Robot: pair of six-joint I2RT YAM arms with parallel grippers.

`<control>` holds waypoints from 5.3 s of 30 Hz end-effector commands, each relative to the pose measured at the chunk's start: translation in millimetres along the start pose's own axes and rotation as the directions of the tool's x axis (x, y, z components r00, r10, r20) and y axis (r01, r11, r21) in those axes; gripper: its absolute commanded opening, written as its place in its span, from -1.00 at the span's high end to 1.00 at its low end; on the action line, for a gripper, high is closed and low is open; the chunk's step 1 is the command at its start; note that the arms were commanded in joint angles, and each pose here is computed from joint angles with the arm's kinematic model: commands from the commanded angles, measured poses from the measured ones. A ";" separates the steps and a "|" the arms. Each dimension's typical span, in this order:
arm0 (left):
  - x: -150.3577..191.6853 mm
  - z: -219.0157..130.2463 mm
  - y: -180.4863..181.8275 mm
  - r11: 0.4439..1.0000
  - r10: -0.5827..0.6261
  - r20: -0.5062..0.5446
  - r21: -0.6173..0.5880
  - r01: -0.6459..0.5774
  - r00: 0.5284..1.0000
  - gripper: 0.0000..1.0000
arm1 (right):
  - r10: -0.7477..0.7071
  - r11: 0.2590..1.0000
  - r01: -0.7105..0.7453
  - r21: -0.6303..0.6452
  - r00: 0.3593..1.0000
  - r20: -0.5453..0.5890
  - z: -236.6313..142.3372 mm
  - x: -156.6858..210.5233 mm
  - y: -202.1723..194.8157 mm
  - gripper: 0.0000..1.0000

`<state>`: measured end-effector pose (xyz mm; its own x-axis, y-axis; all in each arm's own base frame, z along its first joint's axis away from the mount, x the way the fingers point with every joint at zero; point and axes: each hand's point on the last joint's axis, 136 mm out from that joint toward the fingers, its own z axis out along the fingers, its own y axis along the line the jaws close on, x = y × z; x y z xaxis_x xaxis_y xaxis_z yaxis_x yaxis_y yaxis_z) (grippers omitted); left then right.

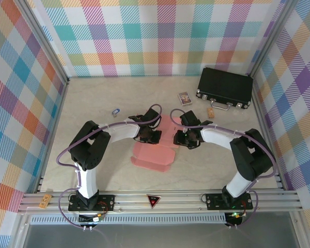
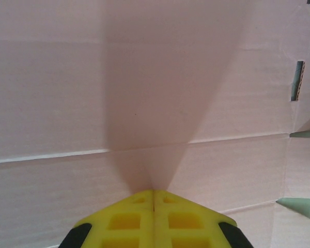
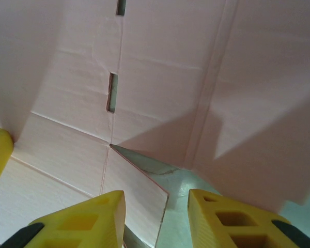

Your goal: Fold the paper box

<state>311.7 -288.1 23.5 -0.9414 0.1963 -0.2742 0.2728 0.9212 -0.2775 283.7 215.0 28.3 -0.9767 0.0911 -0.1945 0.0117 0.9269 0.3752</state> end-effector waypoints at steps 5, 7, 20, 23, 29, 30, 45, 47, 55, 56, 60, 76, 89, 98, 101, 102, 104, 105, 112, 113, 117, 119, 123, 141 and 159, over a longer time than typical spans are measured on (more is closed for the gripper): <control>20.6 17.1 12.5 0.998 0.012 -0.066 -0.059 -0.015 0.998 1.00 | -0.003 0.994 0.004 -0.113 1.000 0.005 -2.7 -3.7 20.5 0.27; 20.3 17.2 12.6 0.998 0.012 -0.065 -0.060 -0.016 0.998 1.00 | -0.015 0.991 0.017 -0.131 1.000 0.016 -6.4 -5.9 25.1 0.27; 19.2 19.5 12.0 0.998 0.020 -0.057 -0.057 -0.024 0.998 1.00 | -0.089 0.942 0.082 -0.325 0.996 -0.007 -5.4 -11.6 67.0 0.31; 18.6 21.0 11.3 0.998 0.025 -0.054 -0.052 -0.028 0.998 1.00 | -0.084 0.935 0.073 -0.348 0.996 -0.016 -1.2 -14.0 72.4 0.32; 7.7 11.1 5.5 0.998 0.045 -0.032 -0.048 -0.046 0.998 1.00 | -0.089 0.953 0.099 -0.286 0.995 0.047 -14.0 -25.7 67.6 0.32; 3.6 6.5 3.3 0.998 0.050 -0.019 -0.044 -0.050 0.999 1.00 | -0.092 0.962 0.107 -0.252 0.993 0.068 -18.3 -29.5 63.2 0.31; -8.5 -59.4 -7.9 0.996 -0.081 0.167 0.037 0.076 0.983 0.48 | -0.265 0.955 0.278 -0.103 0.956 0.125 -44.6 -105.8 42.9 0.20; 5.3 -54.9 -6.2 0.991 -0.128 0.142 0.065 0.119 0.982 0.60 | -0.327 0.938 0.336 -0.086 0.939 0.104 -38.7 -119.8 45.2 0.20; 43.9 -27.2 1.3 0.971 -0.230 0.085 0.084 0.223 0.969 1.00 | -0.552 0.826 0.555 -0.097 0.832 0.060 -8.0 -154.3 62.3 0.06; 48.5 -23.9 6.2 0.970 -0.238 0.082 0.065 0.233 0.968 1.00 | -0.604 0.787 0.608 -0.106 0.794 0.067 -4.8 -156.9 65.4 0.04; 63.7 -13.7 26.3 0.968 -0.248 0.062 -0.024 0.250 0.967 1.00 | -0.672 0.730 0.675 -0.109 0.737 0.069 3.4 -166.7 70.0 -0.02; 85.3 -6.7 62.6 0.972 -0.082 -0.020 -0.222 0.075 0.996 1.00 | -0.742 0.664 0.729 -0.165 0.670 -0.023 30.5 -158.3 51.7 -0.18; 85.6 -4.4 61.3 0.973 -0.079 -0.027 -0.219 0.071 0.997 1.00 | -0.736 0.655 0.680 -0.329 0.672 -0.076 37.7 -141.9 57.7 -0.14; 86.1 -4.0 61.6 0.973 -0.082 -0.028 -0.220 0.074 0.996 1.00 | -0.758 0.618 0.687 -0.382 0.649 -0.058 27.3 -136.2 66.6 -0.02; 86.1 -3.0 61.7 0.973 -0.083 -0.030 -0.221 0.074 0.996 1.00 | -0.768 0.603 0.697 -0.387 0.639 -0.047 22.1 -136.0 69.0 0.05; 86.0 -2.6 61.2 0.973 -0.083 -0.031 -0.218 0.074 0.996 1.00 | -0.772 0.599 0.702 -0.385 0.634 -0.044 20.7 -136.5 69.3 0.07; 86.2 -2.2 61.1 0.973 -0.085 -0.032 -0.218 0.076 0.996 1.00 | -0.778 0.593 0.712 -0.376 0.627 -0.039 18.9 -137.7 69.2 0.11; 86.1 -2.1 61.3 0.973 -0.086 -0.031 -0.217 0.077 0.996 1.00 | -0.783 0.589 0.718 -0.371 0.621 -0.040 19.2 -137.7 68.6 0.15; 85.6 -1.9 60.1 0.974 -0.085 -0.030 -0.212 0.077 0.996 1.00 | -0.801 0.576 0.755 -0.313 0.598 -0.029 18.7 -145.6 68.7 0.42; 85.3 -2.1 60.4 0.974 -0.088 -0.028 -0.212 0.080 0.996 1.00 | -0.803 0.575 0.761 -0.301 0.596 -0.028 18.4 -147.5 68.0 0.49; 84.1 -2.3 59.8 0.974 -0.086 -0.022 -0.210 0.079 0.996 1.00 | -0.815 0.558 0.788 -0.260 0.579 0.002 12.5 -153.4 71.6 0.70; 81.7 -1.9 58.4 0.975 -0.086 -0.017 -0.208 0.080 0.996 1.00 | -0.827 0.542 0.808 -0.230 0.562 0.027 7.8 -156.9 72.9 0.75; 71.0 -1.7 51.7 0.978 -0.082 -0.003 -0.193 0.080 0.997 1.00 | -0.858 0.492 0.858 -0.150 0.507 0.082 -3.5 -163.0 73.9 0.79; 43.3 -39.2 43.5 0.975 -0.170 0.183 -0.109 0.191 0.968 0.38 | -0.960 0.262 0.932 0.250 0.224 0.170 -50.8 -184.5 73.6 0.89; 44.1 -2.7 37.7 0.946 -0.320 0.173 0.009 0.324 0.931 1.00 | -0.984 0.139 0.871 0.471 0.067 0.167 -56.6 -170.9 83.0 0.86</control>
<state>284.0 -247.7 21.7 -0.9144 -0.1475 -0.3769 0.0018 0.9297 -0.3682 439.1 245.3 125.8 -0.1232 -0.8467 -0.5177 -0.7867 0.4013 -0.4692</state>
